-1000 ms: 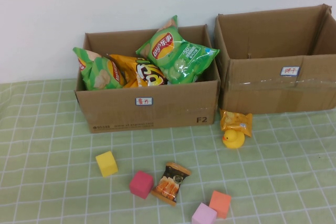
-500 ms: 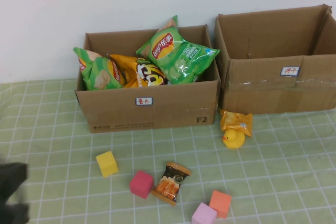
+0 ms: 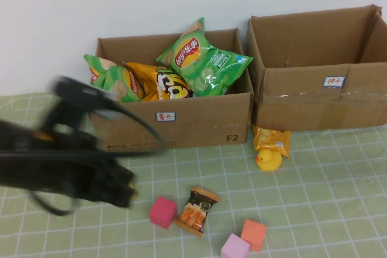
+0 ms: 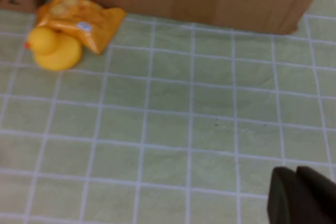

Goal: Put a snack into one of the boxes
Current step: Pick up the biscuit

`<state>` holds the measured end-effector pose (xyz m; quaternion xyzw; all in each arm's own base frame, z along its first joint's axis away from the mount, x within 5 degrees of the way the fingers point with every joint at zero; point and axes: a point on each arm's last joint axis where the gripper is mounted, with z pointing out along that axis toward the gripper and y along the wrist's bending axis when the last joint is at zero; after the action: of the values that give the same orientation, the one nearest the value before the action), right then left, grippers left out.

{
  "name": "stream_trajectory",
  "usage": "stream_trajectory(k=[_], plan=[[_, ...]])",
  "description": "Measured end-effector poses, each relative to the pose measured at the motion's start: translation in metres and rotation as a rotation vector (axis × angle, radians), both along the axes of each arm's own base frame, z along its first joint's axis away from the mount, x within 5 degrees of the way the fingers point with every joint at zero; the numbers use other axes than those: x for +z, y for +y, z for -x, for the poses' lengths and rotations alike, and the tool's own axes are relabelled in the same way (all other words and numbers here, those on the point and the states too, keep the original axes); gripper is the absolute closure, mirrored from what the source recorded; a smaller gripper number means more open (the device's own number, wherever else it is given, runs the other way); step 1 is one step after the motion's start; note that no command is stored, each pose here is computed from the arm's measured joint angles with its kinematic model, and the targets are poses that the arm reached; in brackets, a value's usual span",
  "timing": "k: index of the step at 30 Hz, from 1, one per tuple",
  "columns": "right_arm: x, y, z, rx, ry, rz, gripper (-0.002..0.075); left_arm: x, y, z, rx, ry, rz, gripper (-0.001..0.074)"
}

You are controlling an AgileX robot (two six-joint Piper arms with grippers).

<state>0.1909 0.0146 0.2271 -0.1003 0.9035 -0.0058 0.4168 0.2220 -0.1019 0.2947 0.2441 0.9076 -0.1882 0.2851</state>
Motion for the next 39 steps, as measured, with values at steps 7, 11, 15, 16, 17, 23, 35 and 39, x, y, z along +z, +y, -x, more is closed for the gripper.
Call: stream_trajectory(k=[7, 11, 15, 16, 17, 23, 35, 39], plan=[[0.020, 0.011, 0.038, 0.107, 0.072, -0.002, 0.0728, -0.043, -0.059, -0.019, -0.226, 0.081, -0.164, 0.0736], [0.019, 0.011, 0.064, 0.127, 0.199, -0.030, 0.0728, -0.065, -0.089, -0.035, -0.251, 0.058, -0.255, 0.0657], [0.008, 0.015, 0.079, 0.132, 0.267, -0.099, 0.0728, -0.078, -0.111, -0.052, -0.253, 0.038, -0.294, 0.0415], [0.005, 0.015, 0.082, 0.132, 0.279, -0.109, 0.0728, -0.080, -0.115, -0.057, -0.251, 0.038, -0.301, 0.0363], [0.003, 0.015, 0.084, 0.132, 0.288, -0.116, 0.0728, -0.087, -0.119, -0.062, -0.239, 0.055, -0.315, 0.0304], [0.005, 0.017, 0.086, 0.153, 0.241, -0.129, 0.0728, -0.110, -0.131, -0.091, -0.141, 0.112, -0.393, 0.0181], [0.006, 0.017, 0.084, 0.163, 0.208, -0.117, 0.0728, -0.165, -0.141, -0.105, -0.103, 0.239, -0.482, 0.0176], [0.007, 0.017, 0.083, 0.161, 0.200, -0.118, 0.0728, -0.175, -0.141, -0.105, -0.098, 0.268, -0.493, 0.0177]])
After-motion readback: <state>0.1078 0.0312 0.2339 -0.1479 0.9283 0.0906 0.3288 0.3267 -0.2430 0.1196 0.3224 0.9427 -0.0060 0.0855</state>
